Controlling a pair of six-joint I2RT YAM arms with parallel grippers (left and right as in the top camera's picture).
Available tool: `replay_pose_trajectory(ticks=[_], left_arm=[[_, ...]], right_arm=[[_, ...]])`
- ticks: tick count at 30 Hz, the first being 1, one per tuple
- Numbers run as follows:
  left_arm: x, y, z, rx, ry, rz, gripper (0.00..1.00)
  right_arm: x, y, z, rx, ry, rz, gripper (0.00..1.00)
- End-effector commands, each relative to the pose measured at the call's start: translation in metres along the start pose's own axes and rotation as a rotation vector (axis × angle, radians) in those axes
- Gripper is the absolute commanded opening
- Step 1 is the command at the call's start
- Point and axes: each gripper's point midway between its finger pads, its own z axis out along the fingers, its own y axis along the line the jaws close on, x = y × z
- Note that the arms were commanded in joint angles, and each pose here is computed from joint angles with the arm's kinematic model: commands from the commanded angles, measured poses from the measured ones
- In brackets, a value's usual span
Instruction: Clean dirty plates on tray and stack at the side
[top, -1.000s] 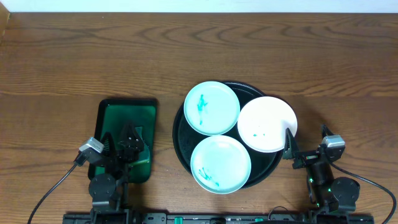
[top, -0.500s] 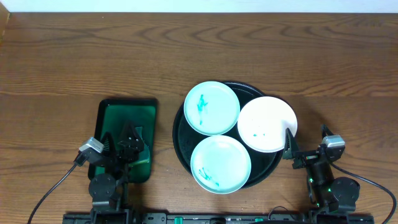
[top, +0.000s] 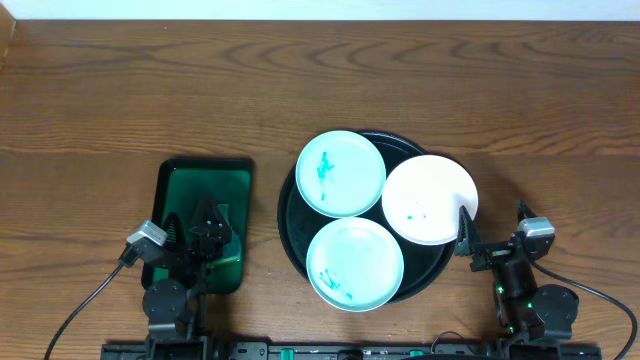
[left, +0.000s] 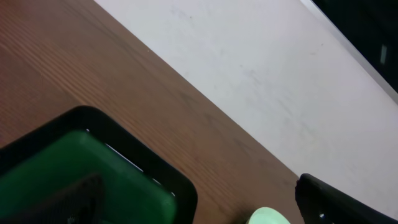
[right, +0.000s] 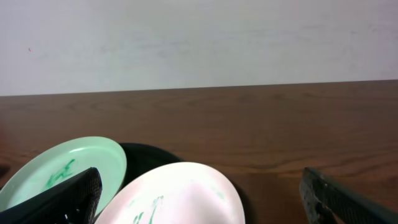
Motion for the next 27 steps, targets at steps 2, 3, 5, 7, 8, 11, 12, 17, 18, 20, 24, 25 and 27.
replay_pose_trajectory(ticks=[2,3,5,7,8,11,12,17,18,20,24,25,27], left_arm=[[0.011,0.011,0.000,-0.036,0.036,0.200,0.98],[0.013,0.011,0.000,-0.033,0.045,0.273,0.98],[0.013,0.012,0.000,-0.034,0.050,0.349,0.98],[0.012,0.011,0.000,-0.032,0.047,0.408,0.98],[0.011,0.010,0.000,-0.031,0.047,0.428,0.98],[0.007,0.007,-0.001,-0.026,0.040,0.463,0.98],[0.005,0.005,-0.001,-0.025,0.037,0.473,0.98],[-0.005,-0.003,-0.001,-0.033,0.053,0.528,0.98],[-0.007,-0.004,-0.001,-0.040,0.066,0.542,0.98],[-0.009,-0.006,0.000,-0.056,0.099,0.559,0.98],[-0.013,-0.010,0.008,-0.091,0.176,0.562,0.98],[-0.016,-0.013,0.011,-0.101,0.199,0.563,0.98],[-0.019,-0.016,0.017,-0.126,0.252,0.565,0.98]], right_arm=[[0.001,-0.003,0.000,0.014,0.003,-0.009,0.99],[0.001,-0.003,0.000,0.014,0.003,-0.009,0.99],[0.001,-0.003,0.000,0.014,0.003,-0.009,0.99],[0.001,-0.003,0.000,0.014,0.003,-0.009,0.99],[0.001,-0.003,0.000,0.014,0.003,-0.009,0.99],[0.001,-0.003,0.000,0.014,0.003,-0.009,0.99],[0.001,-0.003,0.000,0.014,0.003,-0.009,0.99],[0.001,-0.003,0.000,0.014,0.003,-0.009,0.99],[0.001,-0.003,0.000,0.014,0.003,-0.009,0.99],[0.001,-0.003,0.000,0.014,0.003,-0.009,0.99],[0.001,-0.003,0.000,0.014,0.003,-0.009,0.99],[0.001,-0.003,0.000,0.014,0.003,-0.009,0.99],[0.001,-0.003,0.000,0.014,0.003,-0.009,0.99]])
